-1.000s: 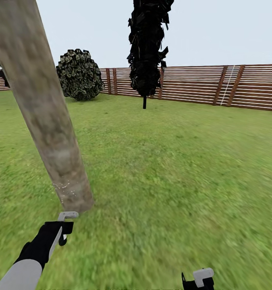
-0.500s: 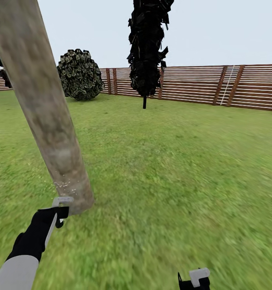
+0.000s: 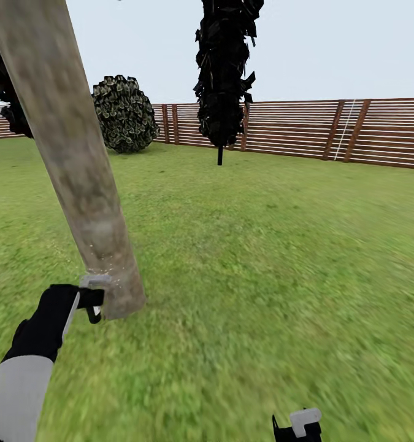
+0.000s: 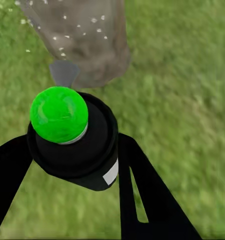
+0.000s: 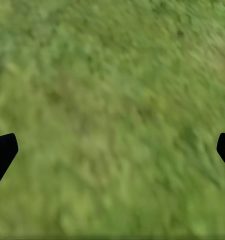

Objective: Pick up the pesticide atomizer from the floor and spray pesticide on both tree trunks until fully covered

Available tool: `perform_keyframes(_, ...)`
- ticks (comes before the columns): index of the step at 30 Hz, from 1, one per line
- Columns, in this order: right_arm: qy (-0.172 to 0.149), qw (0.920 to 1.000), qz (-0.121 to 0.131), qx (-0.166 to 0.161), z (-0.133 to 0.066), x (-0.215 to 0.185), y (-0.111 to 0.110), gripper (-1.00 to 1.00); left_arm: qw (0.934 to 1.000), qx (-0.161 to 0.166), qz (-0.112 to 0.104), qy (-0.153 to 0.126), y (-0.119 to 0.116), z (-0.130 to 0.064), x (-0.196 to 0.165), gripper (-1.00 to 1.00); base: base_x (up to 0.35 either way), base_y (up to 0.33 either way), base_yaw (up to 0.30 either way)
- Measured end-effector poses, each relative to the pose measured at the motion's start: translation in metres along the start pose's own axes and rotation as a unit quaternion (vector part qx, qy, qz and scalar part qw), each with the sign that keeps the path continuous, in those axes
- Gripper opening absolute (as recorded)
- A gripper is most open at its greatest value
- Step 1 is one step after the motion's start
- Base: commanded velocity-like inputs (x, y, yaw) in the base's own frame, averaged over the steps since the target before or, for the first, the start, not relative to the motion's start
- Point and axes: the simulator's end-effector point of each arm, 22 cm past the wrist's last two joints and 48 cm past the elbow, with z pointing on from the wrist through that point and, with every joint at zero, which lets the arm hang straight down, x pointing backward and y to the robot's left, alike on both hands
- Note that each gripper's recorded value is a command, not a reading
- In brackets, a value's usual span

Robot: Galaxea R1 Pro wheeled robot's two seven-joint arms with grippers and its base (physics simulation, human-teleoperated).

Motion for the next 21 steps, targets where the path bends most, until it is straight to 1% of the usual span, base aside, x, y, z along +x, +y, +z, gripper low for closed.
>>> perform_keyframes(1, 0.0, 1.0, 0.0, 0.0, 0.0, 0.0, 0.0, 1.0, 1.0, -0.005, 0.002, 0.002, 0.016, -0.002, -0.002, -1.0, 0.0, 0.0, 0.0)
perform_keyframes(2, 0.0, 1.0, 0.0, 0.0, 0.0, 0.0, 0.0, 1.0, 0.9999, -0.009, 0.003, 0.003, 0.026, -0.004, -0.003, -1.0, 0.0, 0.0, 0.0)
perform_keyframes(4, 0.0, 1.0, 0.0, 0.0, 0.0, 0.0, 0.0, 1.0, 0.9998, -0.012, 0.0, 0.013, 0.035, -0.005, 0.001, -1.0, 0.0, 0.0, 0.0)
perform_keyframes(5, 0.0, 1.0, 0.0, 0.0, 0.0, 0.0, 0.0, 1.0, 0.9996, -0.01, -0.001, 0.025, 0.033, -0.006, 0.005, -1.0, 0.0, 0.0, 0.0)
perform_keyframes(6, 0.0, 1.0, 0.0, 0.0, 0.0, 0.0, 0.0, 1.0, 0.9994, -0.008, 0.005, 0.032, 0.027, -0.01, 0.003, -1.0, 0.0, 0.0, 0.0)
perform_keyframes(8, 0.0, 1.0, 0.0, 0.0, 0.0, 0.0, -0.001, 1.0, 0.9993, -0.001, 0.032, 0.017, 0.008, -0.021, -0.023, -1.0, 0.0, 0.0, 0.0)
perform_keyframes(10, 0.0, 1.0, 0.0, 0.0, 0.0, 0.0, -0.001, 1.0, 0.9989, 0.004, 0.046, 0.006, -0.004, -0.027, -0.043, -1.0, 0.0, 0.0, 0.0)
perform_keyframes(12, 0.0, 1.0, -0.001, 0.0, 0.0, 0.0, -0.001, 1.0, 0.9987, 0.002, 0.05, 0.008, 0.0, -0.028, -0.046, -1.0, 0.0, 0.0, 0.0)
perform_keyframes(13, 0.0, 1.0, -0.001, 0.0, 0.0, 0.0, -0.001, 1.0, 0.9987, 0.001, 0.05, 0.012, 0.006, -0.027, -0.044, -1.0, 0.0, 0.0, 0.0)
perform_keyframes(15, 0.0, 1.0, -0.001, 0.0, 0.0, 0.001, -0.001, 1.0, 0.9985, -0.009, 0.051, 0.019, 0.028, -0.027, -0.039, -1.0, 0.0, 0.0, 0.0)
perform_keyframes(17, 0.0, 1.0, -0.001, 0.0, 0.0, 0.001, 0.0, 1.0, 0.9982, -0.012, 0.053, 0.027, 0.059, -0.031, -0.033, -1.0, 0.0, 0.0, 0.0)
perform_keyframes(19, 0.0, 1.0, -0.001, 0.0, 0.0, 0.0, 0.0, 1.0, 0.9978, -0.011, 0.051, 0.04, 0.076, -0.03, -0.023, -1.0, 0.0, 0.0, 0.0)
perform_keyframes(21, 0.0, 1.0, 0.0, 0.0, 0.0, 0.0, 0.0, 1.0, 0.9973, -0.012, 0.053, 0.051, 0.084, -0.027, -0.015, -1.0, 0.0, 0.0, 0.0)
